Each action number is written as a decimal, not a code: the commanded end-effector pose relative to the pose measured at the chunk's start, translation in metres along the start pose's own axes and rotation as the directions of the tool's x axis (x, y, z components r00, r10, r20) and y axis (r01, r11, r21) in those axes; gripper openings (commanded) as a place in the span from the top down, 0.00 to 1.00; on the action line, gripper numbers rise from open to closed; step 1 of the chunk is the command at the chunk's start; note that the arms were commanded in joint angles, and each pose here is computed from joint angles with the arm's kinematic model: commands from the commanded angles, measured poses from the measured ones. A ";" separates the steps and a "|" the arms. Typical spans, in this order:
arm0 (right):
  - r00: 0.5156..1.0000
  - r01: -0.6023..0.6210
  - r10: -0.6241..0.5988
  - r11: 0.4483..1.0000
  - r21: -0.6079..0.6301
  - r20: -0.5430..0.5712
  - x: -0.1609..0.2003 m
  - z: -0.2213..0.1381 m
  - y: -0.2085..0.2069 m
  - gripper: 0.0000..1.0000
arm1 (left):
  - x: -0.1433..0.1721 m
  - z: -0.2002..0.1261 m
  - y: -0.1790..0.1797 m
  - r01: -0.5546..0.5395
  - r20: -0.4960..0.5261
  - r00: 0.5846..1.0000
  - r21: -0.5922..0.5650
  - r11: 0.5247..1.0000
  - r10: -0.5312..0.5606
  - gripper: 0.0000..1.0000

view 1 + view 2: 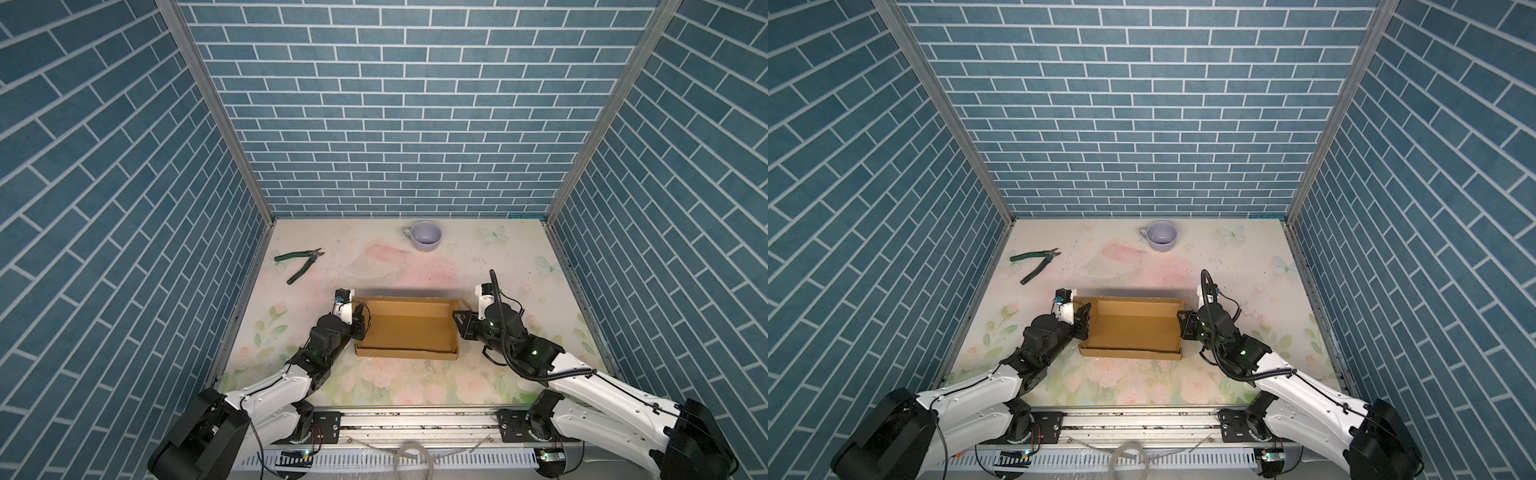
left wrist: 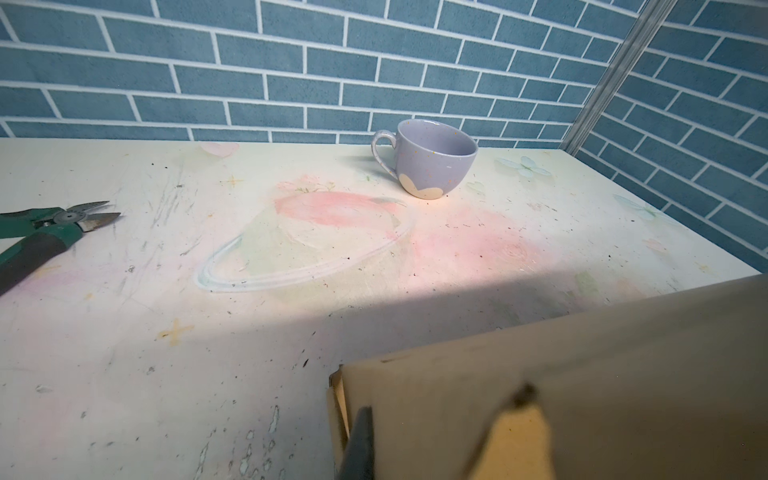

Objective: Assemble paper box
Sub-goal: Fold the lid at the center of the table, then close the paper box at the center of the table.

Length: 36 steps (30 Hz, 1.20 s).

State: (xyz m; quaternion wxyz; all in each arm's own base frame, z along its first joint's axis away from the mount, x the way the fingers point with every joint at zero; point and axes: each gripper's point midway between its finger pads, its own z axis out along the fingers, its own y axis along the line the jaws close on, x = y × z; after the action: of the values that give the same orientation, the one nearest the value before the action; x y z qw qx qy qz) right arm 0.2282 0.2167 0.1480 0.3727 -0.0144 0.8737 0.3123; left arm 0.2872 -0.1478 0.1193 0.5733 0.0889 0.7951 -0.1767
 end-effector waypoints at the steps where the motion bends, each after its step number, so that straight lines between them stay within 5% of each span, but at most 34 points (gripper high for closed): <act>1: 0.995 0.087 -0.090 0.995 -0.055 -0.054 -0.003 -0.021 0.019 0.65 | -0.003 -0.001 0.001 -0.032 0.037 0.999 -0.015 0.999 0.033 1.00; 14: 0.954 0.295 -0.297 0.954 -0.044 -0.030 -0.071 -0.073 0.065 0.56 | -0.008 0.016 -0.001 -0.084 0.096 0.992 -0.027 0.996 0.086 1.00; 18: 0.948 0.307 -0.310 0.951 -0.042 -0.076 -0.091 -0.044 0.089 0.56 | -0.006 0.018 -0.002 -0.080 0.108 0.991 -0.024 0.997 0.082 1.00; 28: 0.966 0.198 -0.209 0.977 -0.084 -0.151 -0.061 0.024 0.100 0.60 | 0.006 0.014 0.000 -0.072 0.064 0.995 -0.027 0.997 0.074 0.91; 36: 0.971 0.192 -0.190 0.981 -0.001 -0.145 -0.038 0.037 0.068 0.63 | 0.003 0.000 0.002 -0.024 0.049 0.998 -0.028 0.999 0.025 0.68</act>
State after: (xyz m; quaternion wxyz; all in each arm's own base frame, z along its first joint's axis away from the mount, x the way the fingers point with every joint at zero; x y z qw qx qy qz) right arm 0.2589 0.2895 0.1943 0.3207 -0.1408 0.8967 0.2706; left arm 0.2942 -0.1497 0.1221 0.6113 0.0924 0.7696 -0.1598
